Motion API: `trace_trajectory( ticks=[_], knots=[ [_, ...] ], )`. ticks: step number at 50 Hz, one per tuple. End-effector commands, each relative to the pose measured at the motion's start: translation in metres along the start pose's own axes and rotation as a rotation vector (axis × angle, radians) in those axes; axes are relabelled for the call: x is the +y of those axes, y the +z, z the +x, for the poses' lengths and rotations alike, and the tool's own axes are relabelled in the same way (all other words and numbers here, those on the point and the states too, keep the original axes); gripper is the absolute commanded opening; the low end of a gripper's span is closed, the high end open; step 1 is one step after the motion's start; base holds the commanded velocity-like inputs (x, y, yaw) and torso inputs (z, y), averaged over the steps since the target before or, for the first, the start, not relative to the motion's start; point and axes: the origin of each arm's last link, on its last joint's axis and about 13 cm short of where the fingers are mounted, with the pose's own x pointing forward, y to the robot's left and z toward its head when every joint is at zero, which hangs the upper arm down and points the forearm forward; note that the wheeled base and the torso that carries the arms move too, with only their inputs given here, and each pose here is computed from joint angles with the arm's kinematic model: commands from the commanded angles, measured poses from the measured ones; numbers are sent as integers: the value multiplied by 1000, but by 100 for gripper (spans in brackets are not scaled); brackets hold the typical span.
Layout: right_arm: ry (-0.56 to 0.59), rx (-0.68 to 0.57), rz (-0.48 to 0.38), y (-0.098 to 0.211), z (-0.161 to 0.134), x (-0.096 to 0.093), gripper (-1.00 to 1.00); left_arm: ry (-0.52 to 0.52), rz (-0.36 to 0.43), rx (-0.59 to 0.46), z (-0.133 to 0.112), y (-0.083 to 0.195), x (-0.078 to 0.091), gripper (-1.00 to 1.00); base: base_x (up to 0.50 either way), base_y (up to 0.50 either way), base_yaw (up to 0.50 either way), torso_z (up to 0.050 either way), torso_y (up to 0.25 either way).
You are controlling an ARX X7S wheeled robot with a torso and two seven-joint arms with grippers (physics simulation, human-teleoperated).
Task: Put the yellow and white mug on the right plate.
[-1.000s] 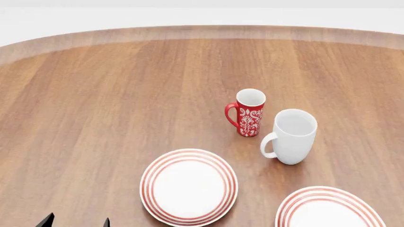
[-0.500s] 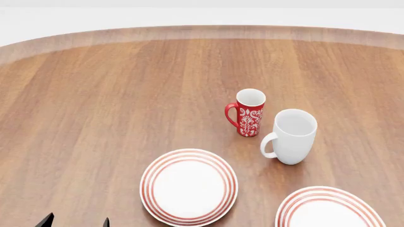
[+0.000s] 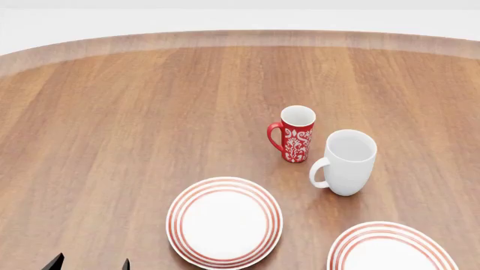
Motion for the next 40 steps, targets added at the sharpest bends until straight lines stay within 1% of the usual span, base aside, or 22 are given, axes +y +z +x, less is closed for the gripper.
trace_trajectory(
  ticks=[1, 15, 30, 35, 36, 40],
  knots=[
    [-8, 13, -3, -6, 5, 1, -100, -1, 0, 1, 0, 0, 0, 100, 0, 0, 0, 0, 0],
    [-65, -1, -4, -5, 1, -3, -100, -1, 0, 0, 0, 0, 0, 100, 0, 0, 0, 0, 0],
    [-169, -94, -40, 23, -18, -14, -100, -3, -1, 3, 0, 0, 0, 100, 1, 0, 0, 0, 0],
    [-226, -135, -53, 33, -26, -19, -100, -2, -1, 3, 1, 0, 1, 100, 0, 0, 0, 0, 0],
    [-269, -156, -43, 36, -27, -21, -100, -2, -2, 4, 1, 0, 1, 100, 0, 0, 0, 0, 0],
    [-344, -181, -38, 40, -28, -26, -100, -3, -1, 4, 1, -1, 0, 100, 0, 0, 0, 0, 0]
  ],
)
